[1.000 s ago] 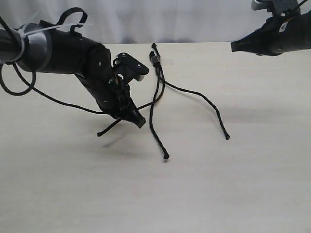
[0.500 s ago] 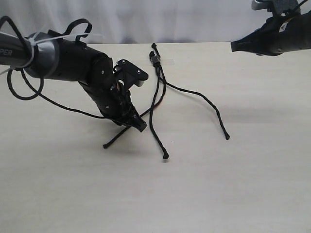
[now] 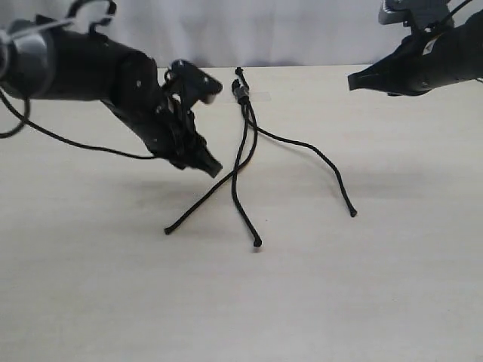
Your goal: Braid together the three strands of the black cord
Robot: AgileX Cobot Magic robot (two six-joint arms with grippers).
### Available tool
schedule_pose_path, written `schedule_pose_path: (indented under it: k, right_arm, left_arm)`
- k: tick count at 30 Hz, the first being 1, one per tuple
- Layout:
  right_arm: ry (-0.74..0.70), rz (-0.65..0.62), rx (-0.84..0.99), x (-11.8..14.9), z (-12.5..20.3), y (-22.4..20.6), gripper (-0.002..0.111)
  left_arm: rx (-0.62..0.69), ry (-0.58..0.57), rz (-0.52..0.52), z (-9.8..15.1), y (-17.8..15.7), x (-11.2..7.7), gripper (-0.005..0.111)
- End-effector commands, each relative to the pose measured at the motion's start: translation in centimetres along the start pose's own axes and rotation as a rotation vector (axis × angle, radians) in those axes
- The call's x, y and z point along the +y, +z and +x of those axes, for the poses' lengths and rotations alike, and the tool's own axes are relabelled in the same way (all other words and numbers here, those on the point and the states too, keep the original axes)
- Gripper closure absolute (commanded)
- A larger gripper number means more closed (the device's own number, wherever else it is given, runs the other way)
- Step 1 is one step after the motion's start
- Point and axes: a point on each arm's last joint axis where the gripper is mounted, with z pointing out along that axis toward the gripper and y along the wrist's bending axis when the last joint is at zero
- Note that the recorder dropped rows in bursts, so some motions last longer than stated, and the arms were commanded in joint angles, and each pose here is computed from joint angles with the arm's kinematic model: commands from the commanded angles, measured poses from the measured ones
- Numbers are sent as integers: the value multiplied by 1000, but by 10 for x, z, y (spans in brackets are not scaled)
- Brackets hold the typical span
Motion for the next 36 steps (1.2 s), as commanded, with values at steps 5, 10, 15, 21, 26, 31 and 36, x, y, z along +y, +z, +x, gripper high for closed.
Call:
schedule_pose_path:
  k: [5, 10, 15, 21, 26, 31, 36]
  right_arm:
    - [-139, -100, 167, 59, -2, -6, 104]
    - [-176, -177, 238, 98, 13, 4, 104]
    - [-240, -236, 283, 138, 28, 8, 102]
    - [-288, -277, 308, 171, 43, 14, 78]
    - [-253, -276, 378, 175, 57, 29, 62]
    - [-215, -286, 440, 179, 70, 41, 61]
    - [-232, -279, 452, 178, 73, 45, 61]
  left_arm:
    - [-386, 2, -102, -19, -114, 18, 107]
    - [-546, -48, -158, 9, -144, 27, 107]
    - [-651, -141, -217, 25, -164, 45, 107]
    - [-576, -155, -225, 32, -161, 51, 107]
    - [-497, -162, -206, 34, -140, 53, 107]
    - [-434, -226, -173, 35, -115, 54, 107]
    - [-305, -253, -141, 41, -79, 55, 98]
